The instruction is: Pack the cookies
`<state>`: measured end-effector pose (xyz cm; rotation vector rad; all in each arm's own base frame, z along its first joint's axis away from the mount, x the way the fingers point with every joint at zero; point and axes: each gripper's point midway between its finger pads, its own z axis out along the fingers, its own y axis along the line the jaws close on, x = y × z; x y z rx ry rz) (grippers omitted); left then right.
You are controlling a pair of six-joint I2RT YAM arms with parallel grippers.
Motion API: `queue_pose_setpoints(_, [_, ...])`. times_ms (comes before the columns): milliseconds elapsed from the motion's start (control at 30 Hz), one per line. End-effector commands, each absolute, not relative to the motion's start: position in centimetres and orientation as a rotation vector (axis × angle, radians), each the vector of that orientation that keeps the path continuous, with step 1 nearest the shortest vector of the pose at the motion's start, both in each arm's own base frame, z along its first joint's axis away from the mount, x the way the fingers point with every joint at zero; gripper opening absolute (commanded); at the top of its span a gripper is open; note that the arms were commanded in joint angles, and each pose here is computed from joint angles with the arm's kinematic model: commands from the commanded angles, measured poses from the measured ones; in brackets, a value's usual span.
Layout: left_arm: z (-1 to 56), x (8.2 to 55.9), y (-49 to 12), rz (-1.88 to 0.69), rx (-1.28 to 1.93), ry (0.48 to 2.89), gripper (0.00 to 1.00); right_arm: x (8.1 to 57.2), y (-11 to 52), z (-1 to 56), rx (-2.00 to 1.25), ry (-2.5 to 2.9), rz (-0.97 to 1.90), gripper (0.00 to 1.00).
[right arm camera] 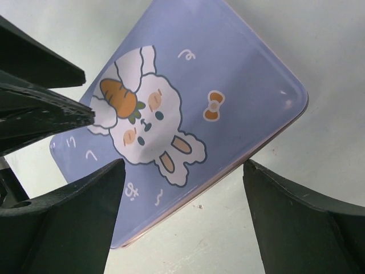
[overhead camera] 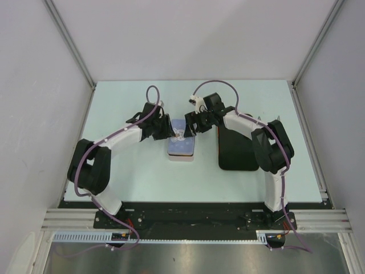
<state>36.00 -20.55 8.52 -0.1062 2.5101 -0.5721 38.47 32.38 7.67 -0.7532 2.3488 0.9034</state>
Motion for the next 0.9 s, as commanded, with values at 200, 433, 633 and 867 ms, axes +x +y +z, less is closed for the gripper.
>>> queue_pose_setpoints(200, [6.8, 36.0, -20.1, -0.566, -0.056, 2.534, 0.5, 38.0, 33.1, 10.3, -0.803, 2.296, 0.878, 0.88])
queue_pose_setpoints(433, [7.0, 35.2, -20.7, -0.629, -0.039, 2.532, 0.5, 37.9, 32.8, 9.5, -0.804, 2.313, 0.852, 0.87])
queue_pose_setpoints(633, [7.6, 34.4, -21.0, -0.673, -0.039, 2.512, 0.5, 37.9, 32.7, 9.3, -0.809, 2.319, 0.845, 0.87])
queue_pose_setpoints(867, [8.1, 33.3, -21.7, -0.724, -0.019, 2.487, 0.52, 37.2, 32.5, 8.4, -0.819, 2.348, 0.854, 0.87])
